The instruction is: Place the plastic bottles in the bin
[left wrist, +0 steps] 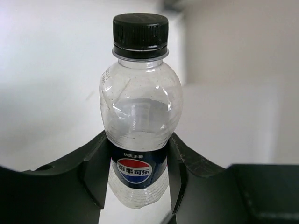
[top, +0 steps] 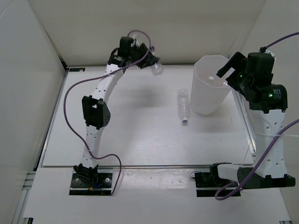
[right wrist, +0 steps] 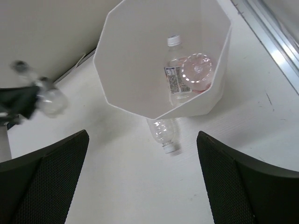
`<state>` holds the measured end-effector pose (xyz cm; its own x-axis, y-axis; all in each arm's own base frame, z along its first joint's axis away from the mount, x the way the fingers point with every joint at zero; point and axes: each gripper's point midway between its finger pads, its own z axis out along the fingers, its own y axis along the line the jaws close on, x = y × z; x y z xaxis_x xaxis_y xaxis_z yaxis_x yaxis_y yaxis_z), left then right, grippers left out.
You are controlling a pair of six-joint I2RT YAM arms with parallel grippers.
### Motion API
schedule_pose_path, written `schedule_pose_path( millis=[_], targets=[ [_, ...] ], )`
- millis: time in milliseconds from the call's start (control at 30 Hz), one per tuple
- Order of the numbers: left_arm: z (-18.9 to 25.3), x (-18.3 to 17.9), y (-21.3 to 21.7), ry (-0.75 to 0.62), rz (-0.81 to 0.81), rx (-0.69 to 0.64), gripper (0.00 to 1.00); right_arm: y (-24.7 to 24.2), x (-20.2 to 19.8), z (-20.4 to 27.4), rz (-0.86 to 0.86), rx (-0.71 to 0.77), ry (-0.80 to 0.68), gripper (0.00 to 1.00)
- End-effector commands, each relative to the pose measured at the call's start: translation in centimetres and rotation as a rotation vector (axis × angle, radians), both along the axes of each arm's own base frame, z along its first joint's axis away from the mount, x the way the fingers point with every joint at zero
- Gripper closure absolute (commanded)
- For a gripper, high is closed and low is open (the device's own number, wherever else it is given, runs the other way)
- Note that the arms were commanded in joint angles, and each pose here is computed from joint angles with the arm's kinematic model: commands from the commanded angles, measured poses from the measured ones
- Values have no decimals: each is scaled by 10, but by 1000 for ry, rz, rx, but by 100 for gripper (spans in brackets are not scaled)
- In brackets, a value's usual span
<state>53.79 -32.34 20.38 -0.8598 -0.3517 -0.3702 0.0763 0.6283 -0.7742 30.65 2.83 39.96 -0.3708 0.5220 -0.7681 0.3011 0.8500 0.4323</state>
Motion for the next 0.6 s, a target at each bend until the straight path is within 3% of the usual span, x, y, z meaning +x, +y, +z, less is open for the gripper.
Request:
schedule_pose_path(
  millis=[0,100,200,333,567],
  targets=[
    [197,-21,-34,-471,-12,-224,64,-18,-5,1,-114,-8,-7,0],
    [230,-16,-61,-585,-22,-381,60,-30,-13,14,-182,-17,-45,0],
    [234,-21,-91,-568,-55,-515,62,-39,-28,23,-227,2,-77,0],
    [259,-52,-123,-684,-75,-543,62,-39,-51,28,-222,23,-113,0],
    [243,-79,-171,-638,-116,-583,61,-42,-102,23,-241,63,-120,0]
  ],
)
